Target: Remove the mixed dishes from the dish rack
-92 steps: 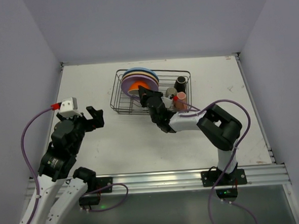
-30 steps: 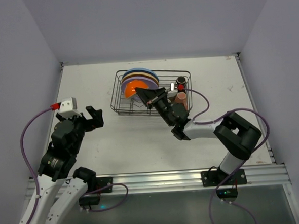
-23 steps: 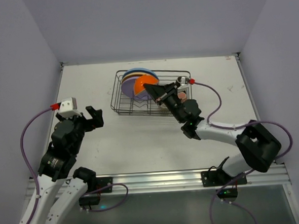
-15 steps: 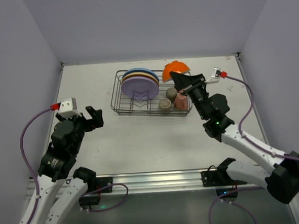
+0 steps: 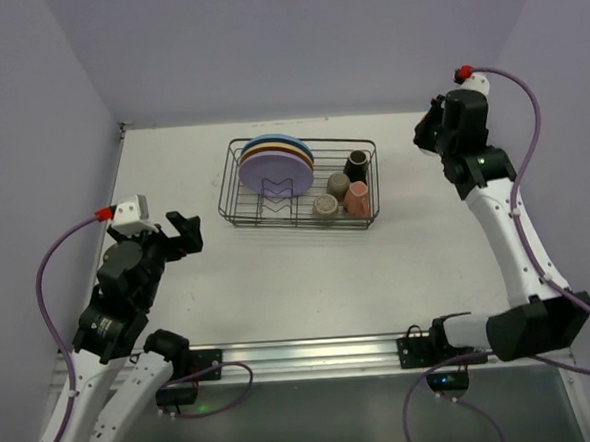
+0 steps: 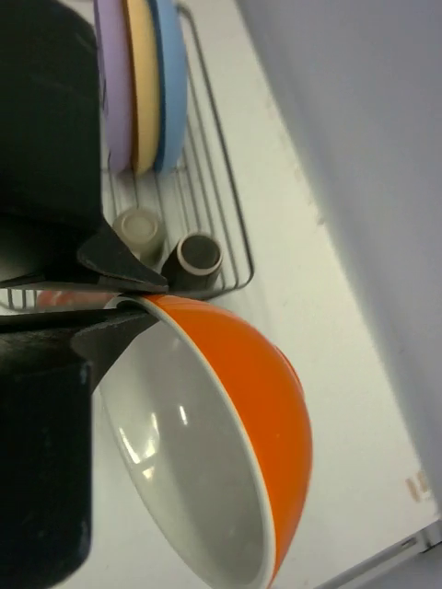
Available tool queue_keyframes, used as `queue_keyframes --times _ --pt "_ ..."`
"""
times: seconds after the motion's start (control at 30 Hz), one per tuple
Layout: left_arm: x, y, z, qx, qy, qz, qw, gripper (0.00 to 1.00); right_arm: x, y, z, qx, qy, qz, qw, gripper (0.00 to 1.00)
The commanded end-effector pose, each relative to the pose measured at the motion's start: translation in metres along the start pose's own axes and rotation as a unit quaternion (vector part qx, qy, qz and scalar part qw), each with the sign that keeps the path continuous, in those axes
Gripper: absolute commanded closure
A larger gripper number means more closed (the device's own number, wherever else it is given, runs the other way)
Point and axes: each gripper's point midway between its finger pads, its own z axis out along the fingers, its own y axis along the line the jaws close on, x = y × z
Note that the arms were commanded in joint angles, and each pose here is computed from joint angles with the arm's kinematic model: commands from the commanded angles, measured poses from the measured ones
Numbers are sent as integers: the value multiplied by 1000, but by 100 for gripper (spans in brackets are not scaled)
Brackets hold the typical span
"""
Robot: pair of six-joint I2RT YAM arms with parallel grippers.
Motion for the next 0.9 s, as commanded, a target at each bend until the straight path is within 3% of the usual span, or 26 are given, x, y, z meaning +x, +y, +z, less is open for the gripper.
queue_keyframes --times 0.0,0.37,0.7,0.87 --pt "-8 -6 -2 15 -16 4 1000 0 59 -41 6 43 165 -106 980 100" --pt "-8 -12 -7 29 -18 5 999 0 120 -92 47 86 368 -162 912 100" --pt "-8 -14 -9 35 -20 4 999 0 160 -134 77 158 440 -189 864 100" --pt "-12 -13 -14 37 -30 0 999 0 163 -148 84 189 445 -206 851 100"
